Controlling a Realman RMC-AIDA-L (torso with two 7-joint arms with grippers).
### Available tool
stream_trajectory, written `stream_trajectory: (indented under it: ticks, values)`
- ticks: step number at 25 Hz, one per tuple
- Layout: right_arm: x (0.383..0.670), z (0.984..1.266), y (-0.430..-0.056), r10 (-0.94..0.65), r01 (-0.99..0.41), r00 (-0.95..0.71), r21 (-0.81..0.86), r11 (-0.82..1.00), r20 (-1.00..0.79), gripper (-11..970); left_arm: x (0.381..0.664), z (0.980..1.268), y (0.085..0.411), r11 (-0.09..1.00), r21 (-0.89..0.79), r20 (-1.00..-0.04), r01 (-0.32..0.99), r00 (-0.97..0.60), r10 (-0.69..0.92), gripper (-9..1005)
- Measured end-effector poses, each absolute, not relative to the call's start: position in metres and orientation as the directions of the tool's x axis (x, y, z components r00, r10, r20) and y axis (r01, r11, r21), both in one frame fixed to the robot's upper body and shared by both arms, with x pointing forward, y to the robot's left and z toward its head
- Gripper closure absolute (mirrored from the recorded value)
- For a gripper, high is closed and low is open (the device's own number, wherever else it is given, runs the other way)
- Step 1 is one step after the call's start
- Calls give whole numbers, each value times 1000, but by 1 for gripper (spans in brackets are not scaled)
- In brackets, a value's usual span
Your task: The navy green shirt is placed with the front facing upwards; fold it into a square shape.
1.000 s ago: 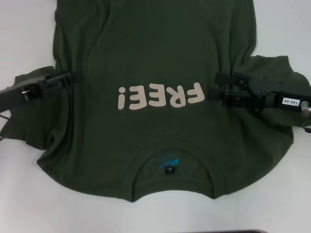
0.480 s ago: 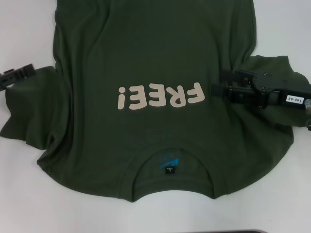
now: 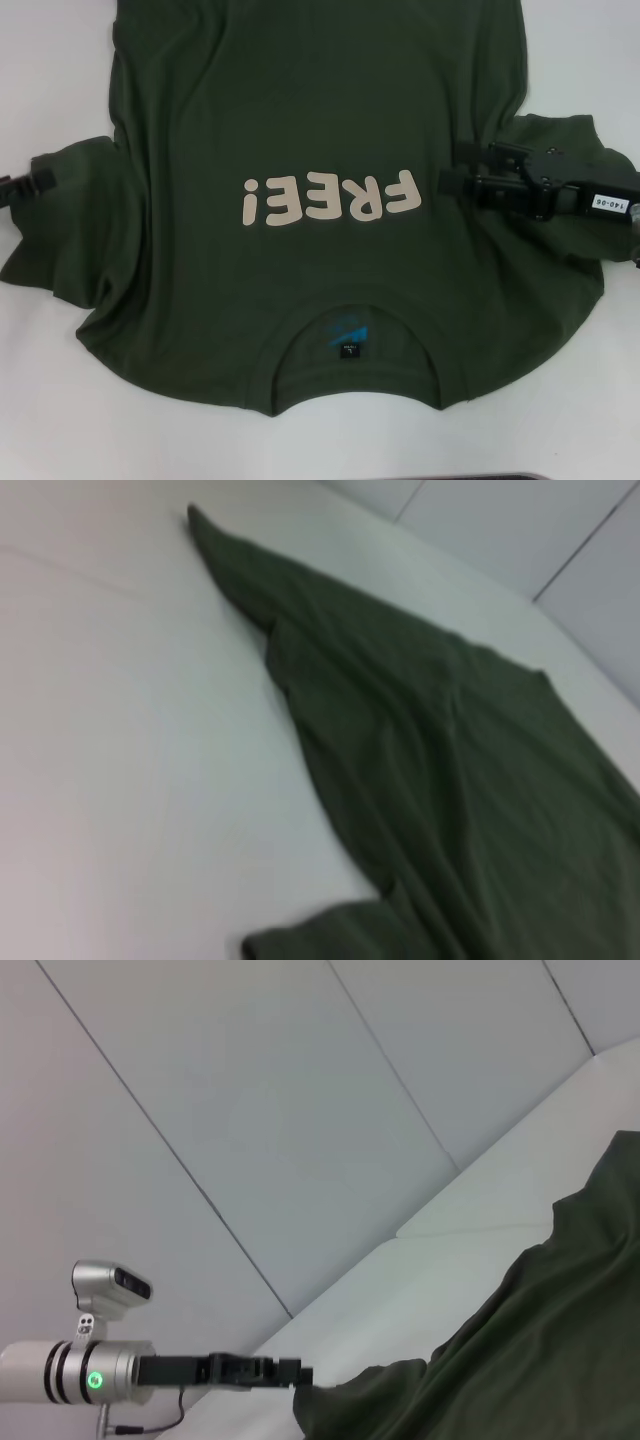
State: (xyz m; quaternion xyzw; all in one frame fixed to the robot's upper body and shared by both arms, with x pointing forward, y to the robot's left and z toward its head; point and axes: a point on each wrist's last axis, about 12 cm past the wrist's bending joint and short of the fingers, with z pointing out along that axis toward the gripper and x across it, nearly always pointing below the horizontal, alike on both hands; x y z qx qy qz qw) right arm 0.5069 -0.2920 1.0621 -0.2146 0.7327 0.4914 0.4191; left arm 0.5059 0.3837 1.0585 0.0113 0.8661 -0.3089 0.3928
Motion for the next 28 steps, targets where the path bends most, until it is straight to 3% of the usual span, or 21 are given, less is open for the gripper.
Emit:
stream_trajectory:
  ticks: [28]
  values:
    - [506,1063,-294,113,-722,-556,546,425,-824,48,505,1055,380,817,-500,-660,288,-738,-143,162]
